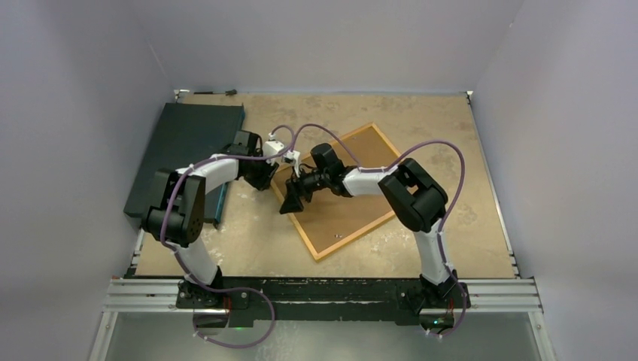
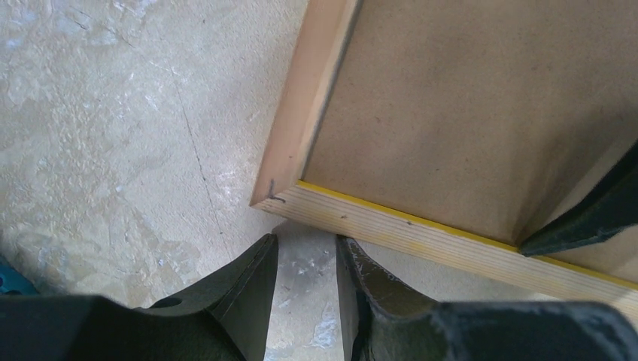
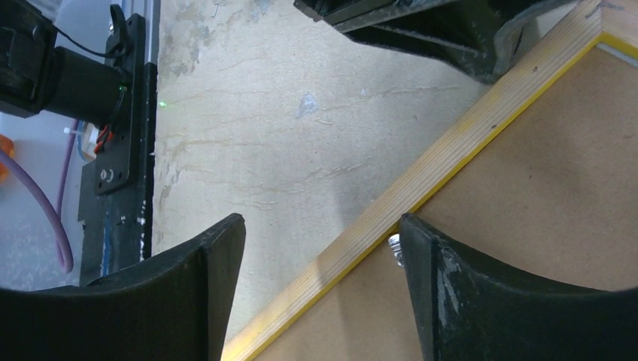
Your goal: Put the photo into the frame
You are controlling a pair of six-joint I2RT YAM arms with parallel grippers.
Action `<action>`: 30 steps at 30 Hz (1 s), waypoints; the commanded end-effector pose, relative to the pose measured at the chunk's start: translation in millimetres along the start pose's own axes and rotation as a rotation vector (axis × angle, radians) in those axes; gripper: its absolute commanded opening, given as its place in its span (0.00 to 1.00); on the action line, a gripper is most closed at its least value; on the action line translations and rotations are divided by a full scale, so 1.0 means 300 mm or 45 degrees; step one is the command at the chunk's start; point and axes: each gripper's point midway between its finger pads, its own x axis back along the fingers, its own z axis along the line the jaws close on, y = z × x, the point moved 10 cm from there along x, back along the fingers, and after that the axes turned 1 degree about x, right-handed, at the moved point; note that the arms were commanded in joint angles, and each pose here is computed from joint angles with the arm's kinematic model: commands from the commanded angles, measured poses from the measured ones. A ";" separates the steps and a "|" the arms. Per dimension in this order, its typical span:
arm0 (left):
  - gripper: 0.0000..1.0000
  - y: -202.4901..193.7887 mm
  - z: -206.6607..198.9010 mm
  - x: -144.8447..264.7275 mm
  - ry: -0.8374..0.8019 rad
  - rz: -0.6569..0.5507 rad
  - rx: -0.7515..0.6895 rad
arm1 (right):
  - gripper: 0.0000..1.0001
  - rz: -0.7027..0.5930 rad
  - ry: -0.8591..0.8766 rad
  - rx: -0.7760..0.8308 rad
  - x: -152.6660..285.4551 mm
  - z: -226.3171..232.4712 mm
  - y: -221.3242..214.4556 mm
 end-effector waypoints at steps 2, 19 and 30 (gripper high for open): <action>0.33 0.020 0.001 -0.051 -0.037 -0.013 0.067 | 0.81 -0.187 -0.094 -0.041 0.090 0.086 0.097; 0.34 -0.050 -0.079 0.015 -0.186 0.097 0.048 | 0.99 -0.830 -1.556 -0.768 0.872 -0.208 0.059; 0.33 -0.020 -0.111 -0.053 -0.160 0.047 0.092 | 0.99 -0.891 -1.794 -1.055 1.021 -0.328 -0.137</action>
